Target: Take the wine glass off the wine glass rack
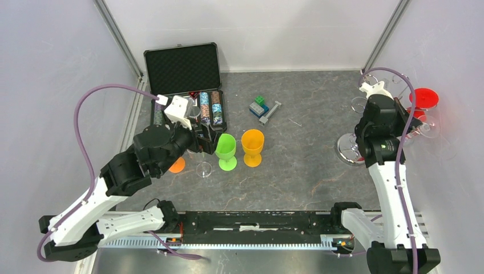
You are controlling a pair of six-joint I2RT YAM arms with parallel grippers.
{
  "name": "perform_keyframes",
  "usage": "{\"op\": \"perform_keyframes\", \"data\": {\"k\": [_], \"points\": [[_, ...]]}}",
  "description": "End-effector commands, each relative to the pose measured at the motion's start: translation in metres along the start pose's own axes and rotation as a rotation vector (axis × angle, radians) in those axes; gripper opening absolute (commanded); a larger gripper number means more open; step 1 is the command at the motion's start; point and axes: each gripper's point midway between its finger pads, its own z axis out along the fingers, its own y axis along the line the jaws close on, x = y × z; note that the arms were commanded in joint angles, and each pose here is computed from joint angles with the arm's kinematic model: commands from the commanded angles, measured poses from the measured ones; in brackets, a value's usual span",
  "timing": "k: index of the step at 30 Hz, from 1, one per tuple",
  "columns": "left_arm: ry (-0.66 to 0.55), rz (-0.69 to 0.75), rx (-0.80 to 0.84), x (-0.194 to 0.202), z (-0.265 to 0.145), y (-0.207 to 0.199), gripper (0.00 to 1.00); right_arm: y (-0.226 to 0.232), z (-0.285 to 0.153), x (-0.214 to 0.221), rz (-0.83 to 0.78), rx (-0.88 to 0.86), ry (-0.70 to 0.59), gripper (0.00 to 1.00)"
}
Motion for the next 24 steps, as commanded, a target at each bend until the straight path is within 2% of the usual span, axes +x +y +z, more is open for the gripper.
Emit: {"op": "perform_keyframes", "data": {"k": [1,12,24], "points": [[-0.120,-0.048,-0.032,-0.038,-0.003,0.003,1.00,-0.001,-0.005,0.003,0.058,-0.033,-0.030,0.00],[-0.234,-0.059,-0.077,-0.069,-0.005,0.010,1.00,-0.020,-0.007,-0.010,0.110,-0.009,-0.092,0.00],[-0.262,-0.071,-0.091,-0.076,-0.004,0.011,1.00,-0.046,-0.019,-0.008,0.149,-0.002,-0.138,0.00]]}}
